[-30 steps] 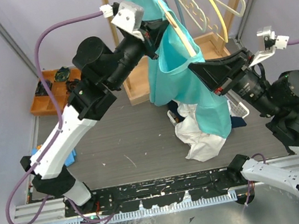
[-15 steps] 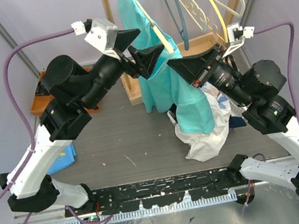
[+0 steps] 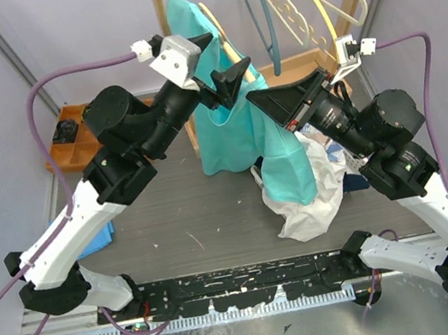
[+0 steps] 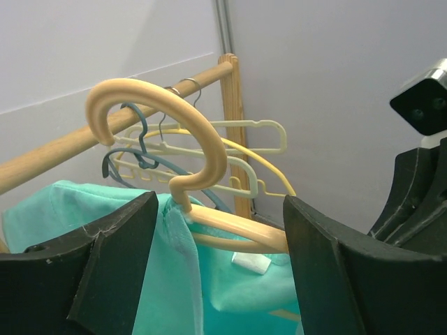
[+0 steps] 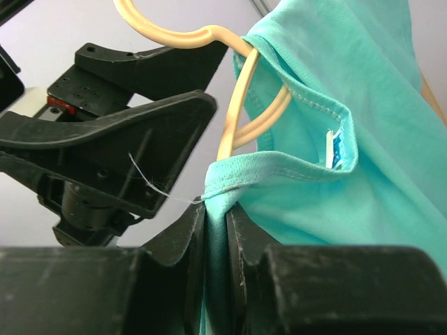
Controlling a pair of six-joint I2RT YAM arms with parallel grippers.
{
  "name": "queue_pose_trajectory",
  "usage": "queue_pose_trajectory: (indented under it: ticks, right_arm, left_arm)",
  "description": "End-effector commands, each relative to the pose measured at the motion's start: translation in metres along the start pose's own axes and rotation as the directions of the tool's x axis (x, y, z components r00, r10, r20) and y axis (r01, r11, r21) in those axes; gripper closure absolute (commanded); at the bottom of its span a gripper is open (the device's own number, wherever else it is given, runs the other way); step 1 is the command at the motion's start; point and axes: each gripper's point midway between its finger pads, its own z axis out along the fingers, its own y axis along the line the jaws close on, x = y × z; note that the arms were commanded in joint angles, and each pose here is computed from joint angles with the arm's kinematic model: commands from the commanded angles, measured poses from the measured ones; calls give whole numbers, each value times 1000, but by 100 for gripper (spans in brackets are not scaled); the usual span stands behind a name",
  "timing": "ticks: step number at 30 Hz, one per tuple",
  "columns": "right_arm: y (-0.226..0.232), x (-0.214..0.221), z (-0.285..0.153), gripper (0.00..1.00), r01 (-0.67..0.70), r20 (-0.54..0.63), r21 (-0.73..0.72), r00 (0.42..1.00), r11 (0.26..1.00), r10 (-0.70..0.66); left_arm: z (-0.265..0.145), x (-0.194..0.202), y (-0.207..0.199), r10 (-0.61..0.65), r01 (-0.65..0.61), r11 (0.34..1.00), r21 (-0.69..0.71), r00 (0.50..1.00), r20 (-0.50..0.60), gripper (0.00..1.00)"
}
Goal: Remove the t-shirt from the hanger
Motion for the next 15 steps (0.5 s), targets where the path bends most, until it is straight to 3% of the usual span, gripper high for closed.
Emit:
queue_pose_trajectory:
  ticks: [1,8,15]
  right_arm:
    - [39,-32,-9,99,-16,98,-134,995,991,30]
    - [42,-31,-13,99,-35,89,-144,995,989,48]
    - [36,-28,-17,100,-42,85,-118,995,992,52]
  left_arm:
    - [10,-7,7,46,-43,998,-37,996,74,22]
    - [14,-6,15,31,-26,999,-48,995,94,30]
    - [10,-26,14,6,-2,1000,-26,988,153,32]
